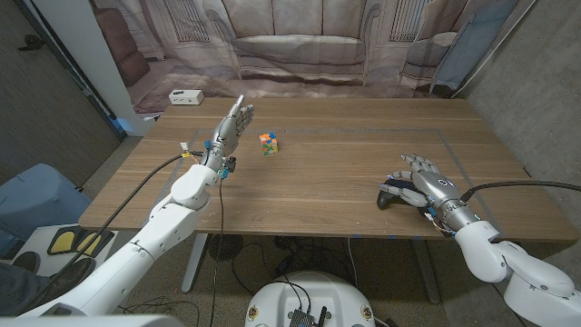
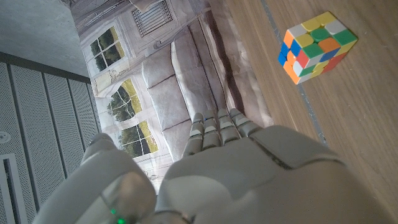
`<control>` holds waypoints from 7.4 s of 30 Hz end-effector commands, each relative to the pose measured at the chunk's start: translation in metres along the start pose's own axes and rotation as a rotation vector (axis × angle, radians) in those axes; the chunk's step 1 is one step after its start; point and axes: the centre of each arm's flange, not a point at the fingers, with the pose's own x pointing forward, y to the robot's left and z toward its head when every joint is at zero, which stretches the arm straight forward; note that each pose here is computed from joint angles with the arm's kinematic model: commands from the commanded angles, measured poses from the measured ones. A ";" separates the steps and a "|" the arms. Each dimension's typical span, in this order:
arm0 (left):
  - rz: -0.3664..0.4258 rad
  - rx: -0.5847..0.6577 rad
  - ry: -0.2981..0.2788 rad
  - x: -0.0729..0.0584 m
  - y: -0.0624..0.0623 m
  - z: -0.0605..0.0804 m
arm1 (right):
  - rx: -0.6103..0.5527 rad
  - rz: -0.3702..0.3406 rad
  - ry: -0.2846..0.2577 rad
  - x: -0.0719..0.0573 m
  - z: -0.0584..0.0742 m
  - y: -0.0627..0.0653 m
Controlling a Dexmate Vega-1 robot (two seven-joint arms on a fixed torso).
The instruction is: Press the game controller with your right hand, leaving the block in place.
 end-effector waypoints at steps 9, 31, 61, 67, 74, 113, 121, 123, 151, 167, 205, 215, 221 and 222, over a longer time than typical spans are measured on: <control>-0.009 -0.003 0.001 0.008 0.001 -0.002 | -0.003 0.023 0.026 0.001 -0.005 0.009; -0.022 -0.007 0.004 0.010 0.001 -0.004 | -0.007 -0.005 0.028 -0.005 -0.006 0.010; -0.018 -0.004 0.009 0.009 0.003 -0.005 | 0.047 0.015 0.068 -0.008 -0.016 0.022; -0.021 -0.003 0.009 0.010 0.002 -0.004 | 0.057 0.016 0.073 -0.010 -0.018 0.025; -0.019 -0.001 0.007 0.008 0.001 -0.003 | 0.064 0.016 0.071 -0.012 -0.019 0.026; -0.024 -0.001 0.008 0.013 -0.001 -0.004 | 0.056 -0.003 0.081 -0.009 -0.025 0.018; -0.027 -0.003 0.006 0.015 -0.002 -0.004 | 0.050 -0.019 0.079 -0.009 -0.024 0.015; -0.027 -0.002 0.005 0.015 -0.002 -0.004 | 0.049 -0.023 0.077 -0.009 -0.023 0.014; -0.022 -0.001 -0.007 0.011 0.000 -0.002 | 0.047 -0.059 0.065 -0.011 -0.017 0.010; -0.027 0.001 -0.008 0.011 0.000 -0.001 | 0.055 -0.106 0.056 -0.015 -0.016 0.010; -0.018 -0.004 -0.012 0.009 0.002 -0.003 | 0.208 -0.187 0.028 -0.002 0.001 -0.019; -0.018 0.000 -0.030 0.010 0.001 0.004 | 0.274 -0.226 -0.013 0.010 0.005 -0.028; -0.013 0.005 -0.045 0.013 0.004 0.011 | 0.334 -0.248 -0.035 0.017 0.007 -0.034; -0.013 0.007 -0.047 0.013 0.005 0.011 | 0.344 -0.252 -0.038 0.018 0.007 -0.035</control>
